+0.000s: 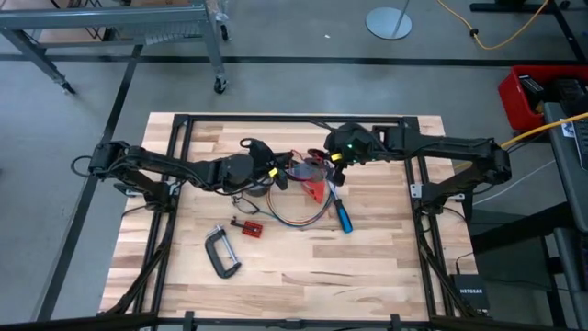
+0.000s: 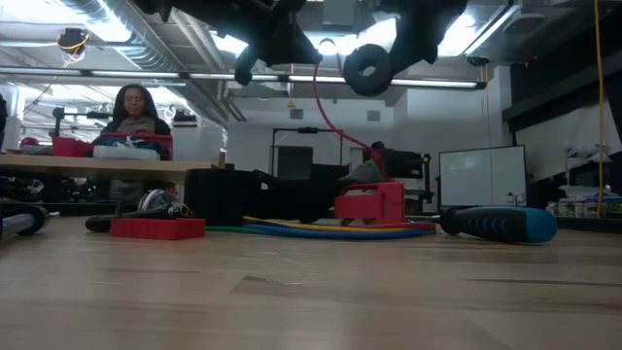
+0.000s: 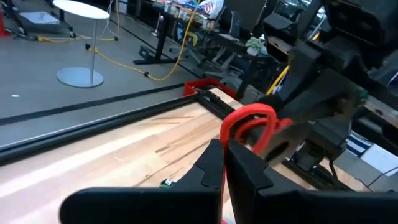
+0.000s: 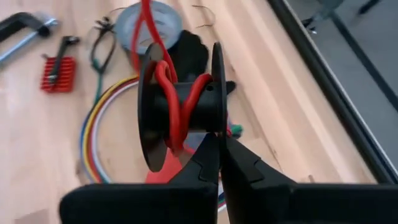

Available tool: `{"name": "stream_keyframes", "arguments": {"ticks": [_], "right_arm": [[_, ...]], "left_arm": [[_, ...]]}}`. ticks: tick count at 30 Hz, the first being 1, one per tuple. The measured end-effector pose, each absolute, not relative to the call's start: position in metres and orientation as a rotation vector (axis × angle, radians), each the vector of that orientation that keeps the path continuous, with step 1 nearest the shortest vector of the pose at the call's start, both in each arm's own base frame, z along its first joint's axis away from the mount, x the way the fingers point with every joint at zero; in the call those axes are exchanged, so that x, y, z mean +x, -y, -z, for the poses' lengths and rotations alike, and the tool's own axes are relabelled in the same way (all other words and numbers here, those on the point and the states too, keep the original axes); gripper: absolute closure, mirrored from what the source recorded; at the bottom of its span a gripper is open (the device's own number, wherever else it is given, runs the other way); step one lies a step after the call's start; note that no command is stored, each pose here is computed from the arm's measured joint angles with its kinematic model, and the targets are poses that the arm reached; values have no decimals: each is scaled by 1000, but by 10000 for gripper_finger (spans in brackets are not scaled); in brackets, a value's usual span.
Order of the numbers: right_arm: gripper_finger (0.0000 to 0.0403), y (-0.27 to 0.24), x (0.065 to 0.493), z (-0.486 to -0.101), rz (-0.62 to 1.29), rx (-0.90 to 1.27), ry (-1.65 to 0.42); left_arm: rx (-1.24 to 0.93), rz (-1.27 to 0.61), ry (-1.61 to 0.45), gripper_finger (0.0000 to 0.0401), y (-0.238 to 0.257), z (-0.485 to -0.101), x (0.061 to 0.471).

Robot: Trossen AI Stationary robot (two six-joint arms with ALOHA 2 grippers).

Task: Coil cords
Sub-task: Coil the red wire cable onto the black spool

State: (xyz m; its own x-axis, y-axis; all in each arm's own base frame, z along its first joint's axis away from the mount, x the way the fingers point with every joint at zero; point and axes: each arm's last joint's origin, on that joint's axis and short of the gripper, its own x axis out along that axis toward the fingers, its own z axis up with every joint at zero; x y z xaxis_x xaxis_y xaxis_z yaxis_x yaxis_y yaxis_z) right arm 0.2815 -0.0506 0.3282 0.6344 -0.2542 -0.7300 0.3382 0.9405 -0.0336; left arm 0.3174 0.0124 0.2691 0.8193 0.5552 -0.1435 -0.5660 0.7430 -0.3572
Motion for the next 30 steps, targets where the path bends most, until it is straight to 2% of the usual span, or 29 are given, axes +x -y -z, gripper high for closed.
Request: {"name": "stream_keyframes", "arguments": {"ticks": [8, 14, 30], "right_arm": [[398, 55, 287, -321, 453, 114, -725], [398, 54, 298, -319, 365, 155, -626], [398, 51, 314, -290, 324, 179, -751]], "left_arm": [[-480, -615, -6, 401, -19, -269, 317], [-506, -628, 0, 401, -26, -269, 317], [-517, -634, -19, 401, -53, -267, 315]]}}
